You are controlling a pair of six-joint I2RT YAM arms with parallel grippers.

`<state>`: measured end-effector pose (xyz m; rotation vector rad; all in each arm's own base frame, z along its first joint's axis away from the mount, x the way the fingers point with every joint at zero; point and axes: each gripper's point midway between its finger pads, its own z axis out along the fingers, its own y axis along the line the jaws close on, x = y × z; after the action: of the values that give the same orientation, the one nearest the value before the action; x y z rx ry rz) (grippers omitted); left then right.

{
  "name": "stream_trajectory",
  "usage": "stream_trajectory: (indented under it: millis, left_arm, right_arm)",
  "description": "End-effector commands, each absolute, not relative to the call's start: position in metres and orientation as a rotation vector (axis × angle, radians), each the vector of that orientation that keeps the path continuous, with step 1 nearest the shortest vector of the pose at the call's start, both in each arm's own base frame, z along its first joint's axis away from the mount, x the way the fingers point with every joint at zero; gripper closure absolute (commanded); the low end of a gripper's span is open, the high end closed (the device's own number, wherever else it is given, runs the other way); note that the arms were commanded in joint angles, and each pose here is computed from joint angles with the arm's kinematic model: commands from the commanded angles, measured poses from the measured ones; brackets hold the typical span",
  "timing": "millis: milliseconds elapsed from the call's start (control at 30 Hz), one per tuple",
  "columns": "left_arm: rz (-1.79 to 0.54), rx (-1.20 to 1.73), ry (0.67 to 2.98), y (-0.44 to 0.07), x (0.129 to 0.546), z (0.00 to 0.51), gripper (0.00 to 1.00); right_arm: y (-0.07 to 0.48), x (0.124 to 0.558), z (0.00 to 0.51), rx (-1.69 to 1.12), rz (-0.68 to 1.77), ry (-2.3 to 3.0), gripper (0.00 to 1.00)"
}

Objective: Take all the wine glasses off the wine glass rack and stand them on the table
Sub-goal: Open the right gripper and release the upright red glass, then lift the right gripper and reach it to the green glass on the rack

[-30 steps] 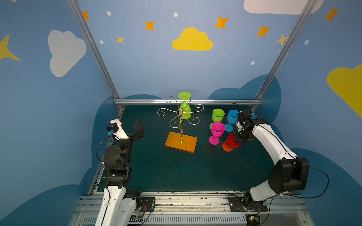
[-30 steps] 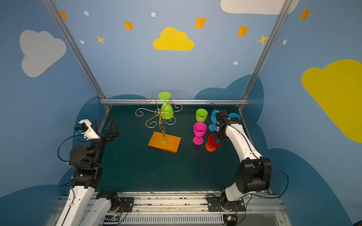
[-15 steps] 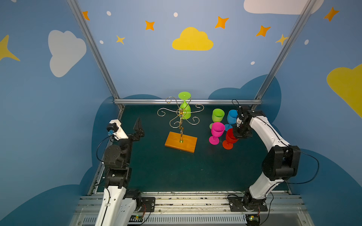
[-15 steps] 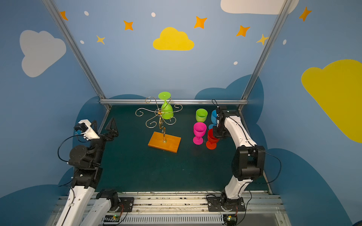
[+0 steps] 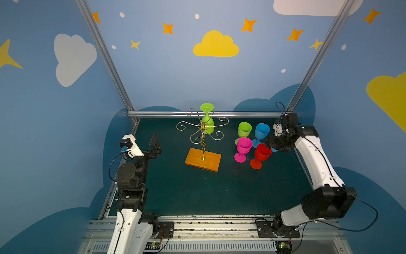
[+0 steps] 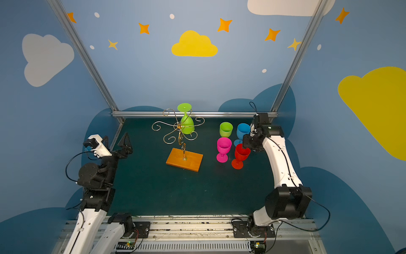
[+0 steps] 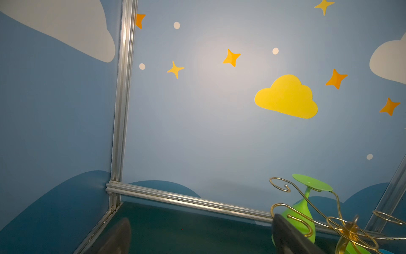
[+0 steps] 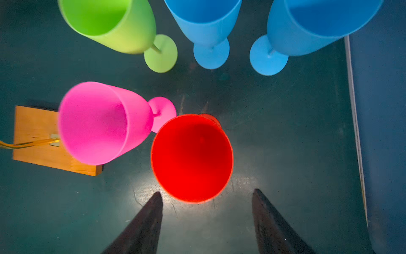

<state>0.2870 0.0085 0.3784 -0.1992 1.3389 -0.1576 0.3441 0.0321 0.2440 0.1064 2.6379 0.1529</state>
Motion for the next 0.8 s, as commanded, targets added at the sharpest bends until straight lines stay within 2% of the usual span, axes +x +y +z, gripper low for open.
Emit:
stream_trajectory:
  millis: [0,167,367,567,767]
  left_arm:
    - [-0.157,-0.194,1.357,0.008,0.289,0.378,0.02]
    - [-0.223,-0.151,1.391,-0.004,0.296,0.385,0.02]
    - [-0.351,-0.063,1.467,-0.029,0.307,0.403,0.03]
    - [-0.383,-0.039,1.47,-0.035,0.312,0.407,0.04]
    - [-0.355,-0.029,1.452,-0.033,0.31,0.398,0.03]
  right_arm:
    - [0.038,0.336,0.271,0.102,0.235,2.503,0.32]
    - [0.058,0.319,0.32,0.033,0.413,2.151,0.27]
    - [0.085,0.293,0.355,-0.036,0.623,2.04,0.26]
    - [0.115,0.307,0.382,-0.118,0.821,1.974,0.26]
    - [0.152,0.337,0.402,-0.216,0.913,1.941,0.26]
